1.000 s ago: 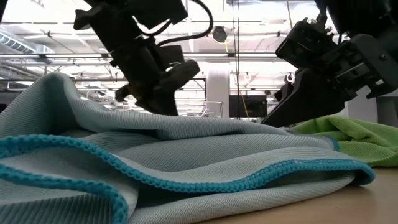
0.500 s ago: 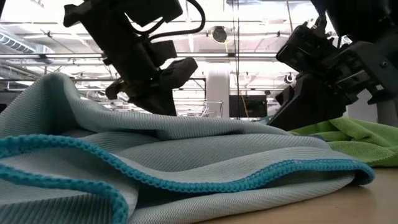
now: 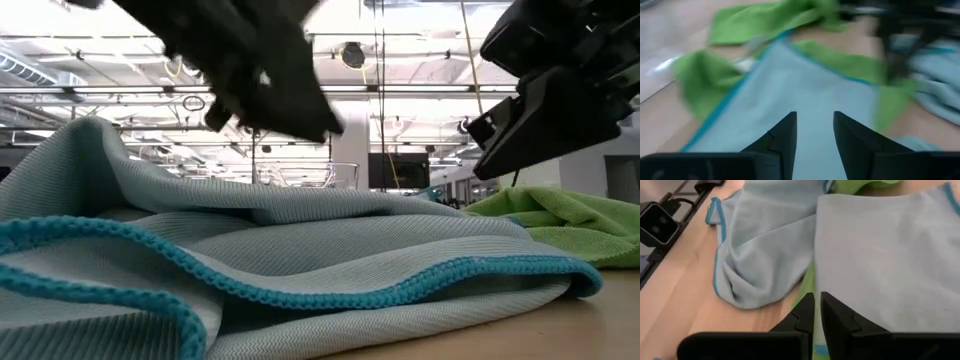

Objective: Fold microfiber towels
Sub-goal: Fold the top left blue towel

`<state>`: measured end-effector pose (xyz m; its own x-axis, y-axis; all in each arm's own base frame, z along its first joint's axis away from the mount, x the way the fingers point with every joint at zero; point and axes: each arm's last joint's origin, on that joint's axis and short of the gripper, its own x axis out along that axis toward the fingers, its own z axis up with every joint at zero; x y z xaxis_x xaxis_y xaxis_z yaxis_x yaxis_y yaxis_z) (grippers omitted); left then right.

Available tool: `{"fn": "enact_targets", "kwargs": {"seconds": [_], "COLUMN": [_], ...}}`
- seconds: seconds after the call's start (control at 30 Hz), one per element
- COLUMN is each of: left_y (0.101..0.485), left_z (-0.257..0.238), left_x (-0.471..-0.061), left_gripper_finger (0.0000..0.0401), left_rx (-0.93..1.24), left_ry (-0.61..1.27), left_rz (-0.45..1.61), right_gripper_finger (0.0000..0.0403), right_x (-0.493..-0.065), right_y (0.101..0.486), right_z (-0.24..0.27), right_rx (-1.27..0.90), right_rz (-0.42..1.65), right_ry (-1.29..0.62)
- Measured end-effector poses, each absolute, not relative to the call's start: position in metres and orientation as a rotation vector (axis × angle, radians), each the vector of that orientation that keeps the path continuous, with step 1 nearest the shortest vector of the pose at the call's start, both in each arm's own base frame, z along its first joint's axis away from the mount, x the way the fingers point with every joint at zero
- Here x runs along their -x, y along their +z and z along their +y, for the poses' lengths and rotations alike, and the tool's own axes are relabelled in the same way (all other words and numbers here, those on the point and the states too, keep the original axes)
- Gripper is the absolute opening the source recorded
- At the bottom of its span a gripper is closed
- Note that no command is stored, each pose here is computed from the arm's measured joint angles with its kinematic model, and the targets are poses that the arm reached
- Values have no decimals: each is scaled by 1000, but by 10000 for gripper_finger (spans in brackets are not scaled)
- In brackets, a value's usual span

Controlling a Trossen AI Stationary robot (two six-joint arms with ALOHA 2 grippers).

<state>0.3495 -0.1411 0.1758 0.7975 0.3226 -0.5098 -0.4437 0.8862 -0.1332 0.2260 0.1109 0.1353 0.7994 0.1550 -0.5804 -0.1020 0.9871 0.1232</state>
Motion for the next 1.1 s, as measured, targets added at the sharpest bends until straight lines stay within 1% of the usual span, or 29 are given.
{"fn": "enact_targets", "kwargs": {"seconds": [0.23,0.47,0.63,0.73,0.93,1.0,1.1], "left_y": [182,185,188,182,158,150,141], "left_z": [-162,-185,-203,-214,-233,-235,-233], "left_x": [-346,-337,-334,-341,-364,-372,-380], "left_gripper_finger": [131,132,132,132,134,143,171], "left_rx": [174,105,59,0,-113,-148,-202], "left_ry": [324,198,148,133,98,113,174], "left_rz": [450,451,447,475,600,626,639], "right_gripper_finger": [22,22,23,23,23,25,43], "right_x": [-213,-206,-202,-201,-197,-195,-194], "right_y": [126,128,130,131,129,129,129], "right_z": [107,119,127,130,135,137,138], "right_rx": [-179,-177,-175,-171,-111,-86,-62], "right_rz": [551,501,473,463,471,474,473], "right_ry": [107,103,89,89,114,128,140]}}
